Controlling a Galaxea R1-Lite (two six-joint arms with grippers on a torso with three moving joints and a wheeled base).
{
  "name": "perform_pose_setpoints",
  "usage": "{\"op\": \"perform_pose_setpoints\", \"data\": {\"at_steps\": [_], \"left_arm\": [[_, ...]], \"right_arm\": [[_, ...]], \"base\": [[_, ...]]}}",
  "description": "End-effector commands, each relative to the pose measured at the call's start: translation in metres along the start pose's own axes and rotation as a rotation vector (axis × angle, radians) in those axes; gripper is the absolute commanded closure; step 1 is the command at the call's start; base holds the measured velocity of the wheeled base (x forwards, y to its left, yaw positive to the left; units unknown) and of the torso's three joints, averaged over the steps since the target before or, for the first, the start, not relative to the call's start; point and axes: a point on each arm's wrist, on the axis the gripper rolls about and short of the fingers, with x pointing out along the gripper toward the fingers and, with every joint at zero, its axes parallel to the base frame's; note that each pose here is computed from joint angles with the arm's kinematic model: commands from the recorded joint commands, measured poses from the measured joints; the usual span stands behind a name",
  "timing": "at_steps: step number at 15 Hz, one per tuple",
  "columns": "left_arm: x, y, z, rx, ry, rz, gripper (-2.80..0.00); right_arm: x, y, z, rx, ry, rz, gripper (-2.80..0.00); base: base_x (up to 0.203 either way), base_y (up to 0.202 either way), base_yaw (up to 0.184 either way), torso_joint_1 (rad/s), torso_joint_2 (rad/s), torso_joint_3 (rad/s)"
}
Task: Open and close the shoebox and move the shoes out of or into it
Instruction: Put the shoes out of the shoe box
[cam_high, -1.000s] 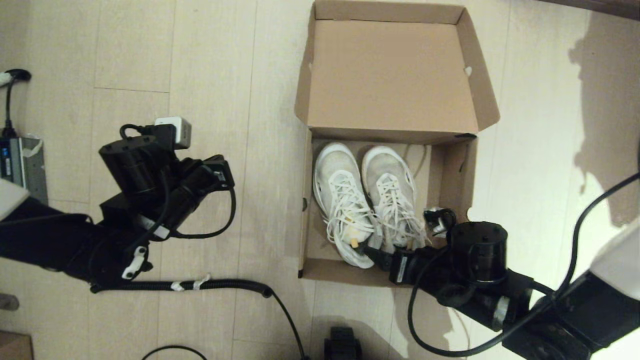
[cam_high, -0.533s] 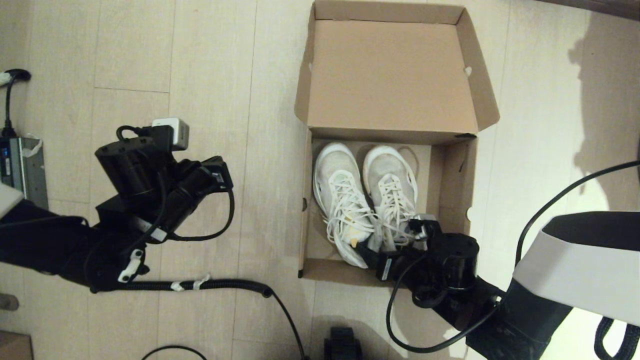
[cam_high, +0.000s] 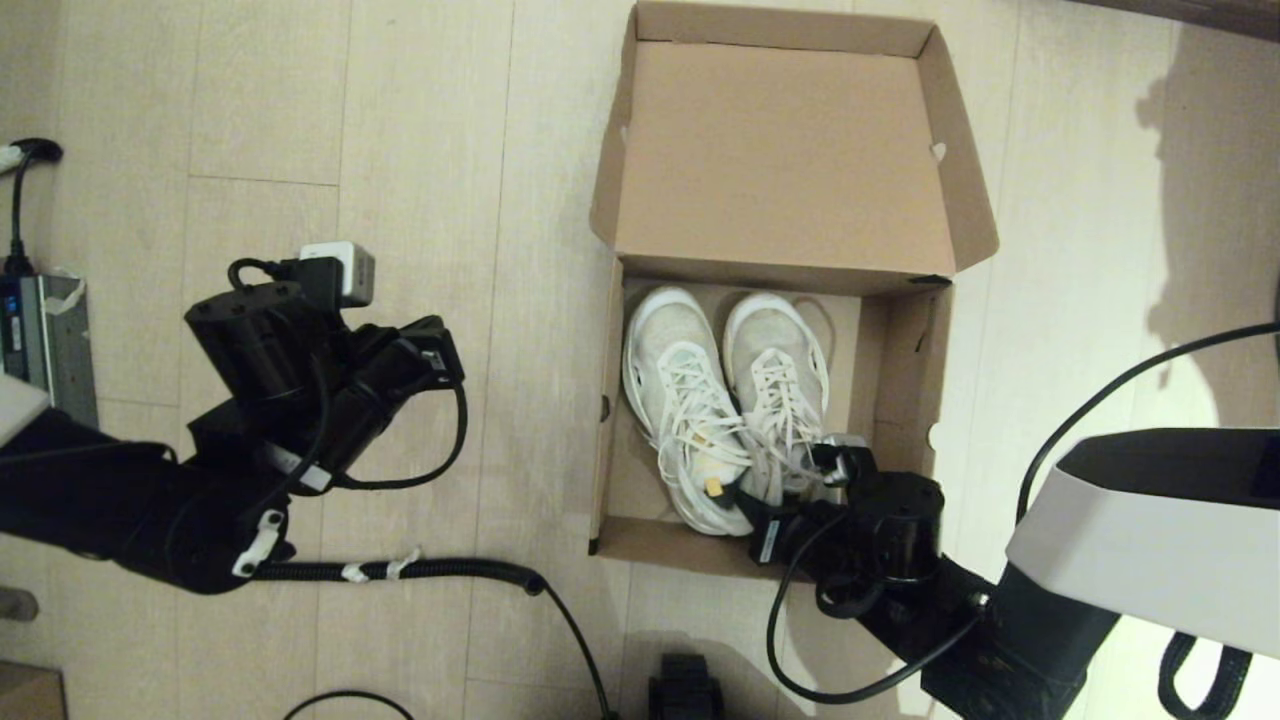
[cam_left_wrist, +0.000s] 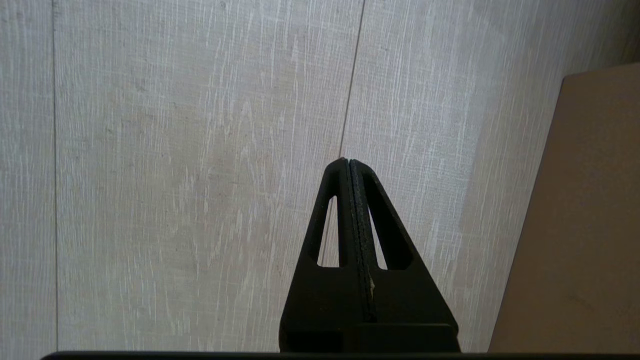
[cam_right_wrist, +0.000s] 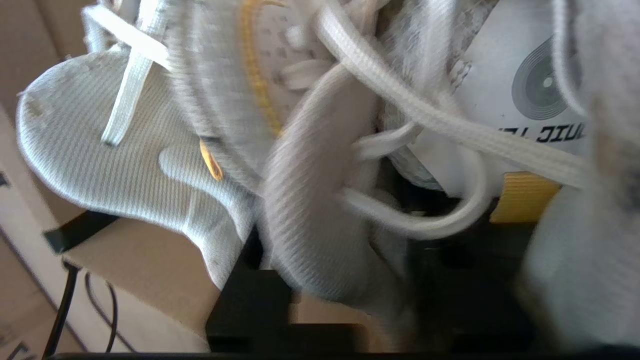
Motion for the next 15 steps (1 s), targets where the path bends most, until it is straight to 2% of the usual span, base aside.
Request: {"op": "perform_pose_setpoints", "data": {"at_steps": [1,3,8,15], "left_arm": [[-0.001,0.0,0.0,-0.002,-0.005,0.002,0.0],[-0.002,0.001,-0.001,-0.002,-0.002,0.005,0.0],[-0.001,0.001,-0.003,-0.003,-0.001,0.007,0.0],[-0.007,0.002,-0.003,-0.005,-0.007,0.007,0.0]], "right_arm": [[0.003,0.001,0.0,0.004,-0.018,-0.011,0.0],[0.001,0.002,0.006,0.007,-0.035,-0.009,0.0],[-0.024,0.013,0.045,0.019,-0.097,0.016,0.0],[-0.07,0.024,0.085,0.014,-0.049,0.016,0.0]], "base": [[0.0,0.0,0.0,0.0,0.0,0.0],[0.0,0.0,0.0,0.0,0.0,0.0],[0.0,0.0,0.0,0.0,0.0,0.0],[0.0,0.0,0.0,0.0,0.0,0.0]]}}
